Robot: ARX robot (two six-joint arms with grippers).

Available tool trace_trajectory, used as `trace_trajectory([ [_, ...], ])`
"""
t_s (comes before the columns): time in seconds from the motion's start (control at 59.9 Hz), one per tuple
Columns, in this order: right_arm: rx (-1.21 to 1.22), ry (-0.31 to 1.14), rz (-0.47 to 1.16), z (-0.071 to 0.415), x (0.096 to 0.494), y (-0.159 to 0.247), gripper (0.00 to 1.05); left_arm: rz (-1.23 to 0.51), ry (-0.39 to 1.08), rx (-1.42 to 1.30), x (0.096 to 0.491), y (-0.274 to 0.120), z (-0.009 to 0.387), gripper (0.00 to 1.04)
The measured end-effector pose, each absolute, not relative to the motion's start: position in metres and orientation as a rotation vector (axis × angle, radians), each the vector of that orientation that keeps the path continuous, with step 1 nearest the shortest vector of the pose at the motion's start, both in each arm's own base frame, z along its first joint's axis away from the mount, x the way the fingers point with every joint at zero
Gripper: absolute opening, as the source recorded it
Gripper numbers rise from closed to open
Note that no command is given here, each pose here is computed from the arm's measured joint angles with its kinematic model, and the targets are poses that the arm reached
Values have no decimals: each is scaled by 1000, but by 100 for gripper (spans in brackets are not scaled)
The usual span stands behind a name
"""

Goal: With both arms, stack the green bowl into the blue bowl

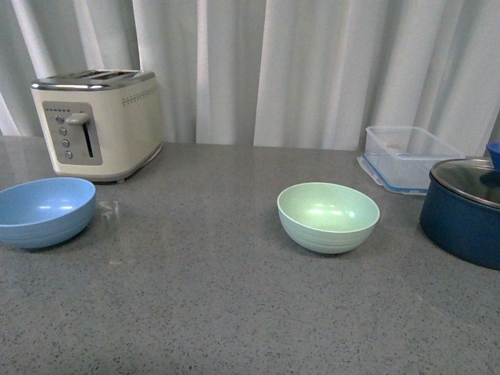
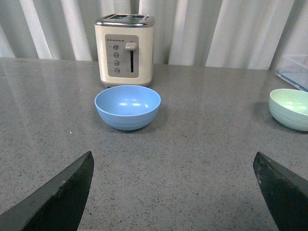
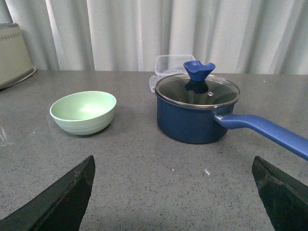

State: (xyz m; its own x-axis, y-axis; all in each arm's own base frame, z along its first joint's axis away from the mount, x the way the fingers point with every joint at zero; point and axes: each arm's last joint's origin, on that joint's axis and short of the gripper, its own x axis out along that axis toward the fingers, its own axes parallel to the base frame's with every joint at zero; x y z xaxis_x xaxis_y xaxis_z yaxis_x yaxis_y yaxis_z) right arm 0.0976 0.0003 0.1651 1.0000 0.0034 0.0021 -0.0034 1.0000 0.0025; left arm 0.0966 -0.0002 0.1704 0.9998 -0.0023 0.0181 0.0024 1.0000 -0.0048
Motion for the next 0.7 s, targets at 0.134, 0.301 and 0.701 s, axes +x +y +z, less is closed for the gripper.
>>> trace_trajectory([
  [0.134, 2, -2, 2, 165, 98, 0, 95, -3, -18, -5, 97, 0, 170, 98],
  [0.301, 2, -2, 4, 165, 98, 0, 95, 0, -19, -5, 97, 0, 171, 98],
  [0.701, 2, -2, 3, 165, 98, 0, 95, 278, 396, -107, 106, 13, 211, 98],
])
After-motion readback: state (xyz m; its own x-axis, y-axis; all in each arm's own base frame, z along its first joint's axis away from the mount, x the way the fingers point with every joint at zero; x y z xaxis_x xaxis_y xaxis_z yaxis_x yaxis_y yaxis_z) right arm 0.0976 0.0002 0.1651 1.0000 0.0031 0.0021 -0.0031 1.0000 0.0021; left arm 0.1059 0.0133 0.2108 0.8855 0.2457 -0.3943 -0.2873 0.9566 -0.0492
